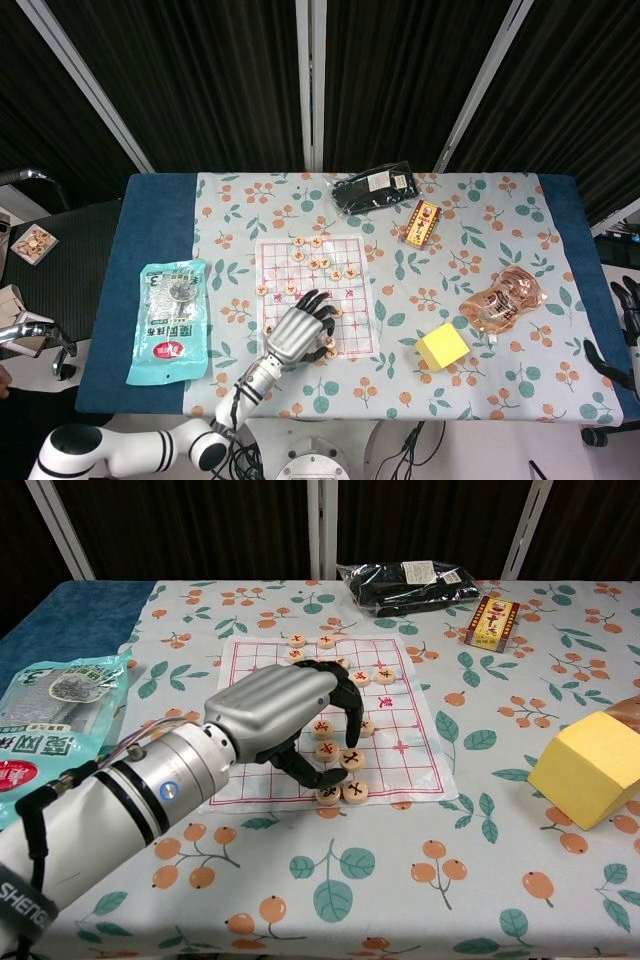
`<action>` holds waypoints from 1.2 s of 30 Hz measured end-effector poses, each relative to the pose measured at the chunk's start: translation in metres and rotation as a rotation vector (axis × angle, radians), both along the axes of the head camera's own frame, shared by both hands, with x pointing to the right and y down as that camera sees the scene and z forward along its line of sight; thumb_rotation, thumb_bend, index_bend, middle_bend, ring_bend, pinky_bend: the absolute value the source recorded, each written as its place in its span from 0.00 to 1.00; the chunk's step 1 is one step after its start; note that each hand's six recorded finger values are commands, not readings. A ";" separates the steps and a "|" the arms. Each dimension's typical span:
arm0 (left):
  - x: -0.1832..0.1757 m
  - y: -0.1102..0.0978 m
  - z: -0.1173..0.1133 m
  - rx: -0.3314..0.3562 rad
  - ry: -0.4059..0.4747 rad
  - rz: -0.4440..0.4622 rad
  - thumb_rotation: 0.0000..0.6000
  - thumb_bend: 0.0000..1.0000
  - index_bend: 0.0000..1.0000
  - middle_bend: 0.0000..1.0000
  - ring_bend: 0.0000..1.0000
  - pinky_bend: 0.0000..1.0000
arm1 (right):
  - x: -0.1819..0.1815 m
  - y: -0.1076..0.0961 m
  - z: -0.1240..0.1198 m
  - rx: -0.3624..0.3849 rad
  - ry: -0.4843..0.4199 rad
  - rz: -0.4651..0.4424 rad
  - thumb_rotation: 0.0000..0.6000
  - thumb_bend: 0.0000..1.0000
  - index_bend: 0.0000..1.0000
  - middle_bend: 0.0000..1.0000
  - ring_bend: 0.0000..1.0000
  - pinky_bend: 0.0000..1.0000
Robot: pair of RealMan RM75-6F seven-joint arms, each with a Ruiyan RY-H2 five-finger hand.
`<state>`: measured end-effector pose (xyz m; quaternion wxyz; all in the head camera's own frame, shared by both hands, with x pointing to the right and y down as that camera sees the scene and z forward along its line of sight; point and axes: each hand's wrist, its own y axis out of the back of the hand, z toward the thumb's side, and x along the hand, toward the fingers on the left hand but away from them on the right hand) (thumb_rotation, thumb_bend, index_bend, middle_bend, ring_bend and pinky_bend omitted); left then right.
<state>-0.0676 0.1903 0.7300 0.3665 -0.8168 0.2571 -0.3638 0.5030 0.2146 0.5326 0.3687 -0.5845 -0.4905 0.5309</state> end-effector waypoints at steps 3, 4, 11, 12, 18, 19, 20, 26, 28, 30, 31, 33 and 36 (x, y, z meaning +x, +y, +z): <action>-0.002 -0.002 0.004 -0.002 -0.010 -0.003 1.00 0.28 0.52 0.25 0.07 0.09 | 0.001 0.000 0.001 -0.003 0.001 0.003 1.00 0.24 0.00 0.00 0.00 0.00; -0.003 -0.001 0.005 -0.003 -0.013 -0.001 1.00 0.28 0.52 0.25 0.07 0.09 | 0.002 0.000 0.001 -0.004 0.001 0.002 1.00 0.24 0.00 0.00 0.00 0.00; -0.006 0.001 0.010 -0.002 -0.027 0.009 1.00 0.28 0.51 0.25 0.07 0.09 | 0.002 0.000 0.003 -0.011 0.003 0.005 1.00 0.24 0.00 0.00 0.00 0.00; -0.006 0.001 0.010 -0.003 -0.026 0.008 1.00 0.28 0.51 0.25 0.07 0.09 | 0.002 0.000 0.003 -0.011 0.004 0.004 1.00 0.24 0.00 0.00 0.00 0.00; -0.010 0.000 0.013 -0.005 -0.037 0.004 1.00 0.28 0.49 0.25 0.07 0.09 | 0.001 -0.001 0.003 -0.012 0.008 0.005 1.00 0.24 0.00 0.00 0.00 0.00; -0.011 0.000 0.014 -0.005 -0.039 0.004 1.00 0.28 0.49 0.24 0.07 0.09 | 0.001 -0.001 0.003 -0.013 0.009 0.004 1.00 0.24 0.00 0.00 0.00 0.00; -0.012 0.000 0.014 -0.004 -0.043 0.004 1.00 0.28 0.49 0.24 0.07 0.09 | 0.001 -0.001 0.003 -0.014 0.009 0.003 1.00 0.24 0.00 0.00 0.00 0.00; -0.015 -0.001 0.014 0.001 -0.048 0.006 1.00 0.28 0.46 0.24 0.06 0.09 | 0.000 -0.001 0.004 -0.016 0.012 0.004 1.00 0.24 0.00 0.00 0.00 0.00; -0.016 -0.002 0.012 0.005 -0.044 0.004 1.00 0.28 0.44 0.24 0.06 0.09 | -0.001 -0.002 0.004 -0.015 0.012 0.002 1.00 0.24 0.00 0.00 0.00 0.00; -0.016 -0.002 0.011 0.008 -0.040 0.005 1.00 0.28 0.41 0.24 0.06 0.09 | -0.002 -0.002 0.004 -0.015 0.012 0.000 1.00 0.24 0.00 0.00 0.00 0.00; -0.016 -0.002 0.010 0.009 -0.039 0.007 1.00 0.28 0.41 0.24 0.06 0.09 | -0.002 -0.002 0.004 -0.015 0.012 -0.001 1.00 0.24 0.00 0.00 0.00 0.00; -0.016 -0.002 0.009 0.009 -0.034 0.011 1.00 0.28 0.39 0.23 0.06 0.09 | -0.003 -0.002 0.004 -0.015 0.013 -0.002 1.00 0.24 0.00 0.00 0.00 0.00; -0.016 0.000 0.007 0.010 -0.034 0.017 1.00 0.28 0.37 0.23 0.06 0.09 | -0.002 -0.002 0.004 -0.015 0.014 0.000 1.00 0.24 0.00 0.00 0.00 0.00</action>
